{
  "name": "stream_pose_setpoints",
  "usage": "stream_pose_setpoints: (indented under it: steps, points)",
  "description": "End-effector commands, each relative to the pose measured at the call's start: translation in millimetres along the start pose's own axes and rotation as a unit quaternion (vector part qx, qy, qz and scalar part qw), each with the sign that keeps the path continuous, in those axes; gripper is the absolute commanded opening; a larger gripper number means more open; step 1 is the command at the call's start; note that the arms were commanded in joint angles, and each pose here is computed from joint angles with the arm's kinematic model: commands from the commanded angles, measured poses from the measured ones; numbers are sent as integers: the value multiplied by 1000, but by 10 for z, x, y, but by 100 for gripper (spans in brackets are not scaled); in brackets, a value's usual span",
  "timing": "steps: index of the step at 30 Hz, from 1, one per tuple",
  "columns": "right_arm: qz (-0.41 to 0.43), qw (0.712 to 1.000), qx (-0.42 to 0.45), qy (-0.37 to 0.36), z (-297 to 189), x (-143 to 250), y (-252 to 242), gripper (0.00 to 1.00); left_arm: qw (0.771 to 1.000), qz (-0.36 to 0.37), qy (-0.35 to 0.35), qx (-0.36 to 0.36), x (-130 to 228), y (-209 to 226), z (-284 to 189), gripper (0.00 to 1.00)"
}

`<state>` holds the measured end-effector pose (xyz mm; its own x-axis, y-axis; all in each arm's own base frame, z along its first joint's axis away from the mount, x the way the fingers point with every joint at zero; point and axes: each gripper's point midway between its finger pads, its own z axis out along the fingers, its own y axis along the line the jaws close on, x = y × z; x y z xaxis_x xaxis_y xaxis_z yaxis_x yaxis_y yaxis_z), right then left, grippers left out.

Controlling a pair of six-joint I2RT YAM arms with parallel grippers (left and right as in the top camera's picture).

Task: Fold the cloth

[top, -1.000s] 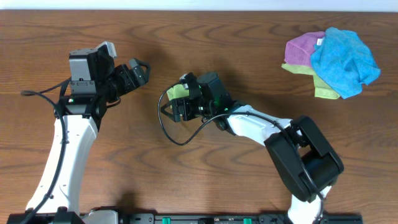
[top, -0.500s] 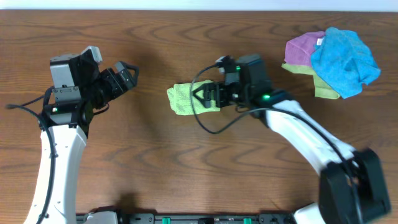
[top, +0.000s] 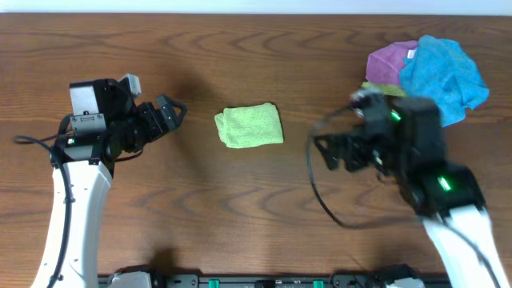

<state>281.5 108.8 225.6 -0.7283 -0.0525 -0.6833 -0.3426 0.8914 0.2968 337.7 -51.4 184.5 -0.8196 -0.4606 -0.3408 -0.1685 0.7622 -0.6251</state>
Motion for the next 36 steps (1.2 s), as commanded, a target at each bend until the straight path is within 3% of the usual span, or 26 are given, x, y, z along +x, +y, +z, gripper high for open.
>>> stream_pose_setpoints:
  steps: [1,6,14,20,36]
  points:
    - [3,999,36,-11,-157,266,-185,99,1000,5,15,-2,71,34,23,96]
    - [52,997,39,-47,-354,751,-222,99,999,-8,51,4,225,71,142,95]
    - [78,993,37,-85,-499,1206,-157,99,993,-20,113,10,583,115,369,96]
    - [128,986,36,-95,-537,1220,-156,99,991,-35,127,12,795,164,548,96]
    - [131,987,36,-89,-532,1251,-157,99,986,-106,119,36,1064,350,1195,96]
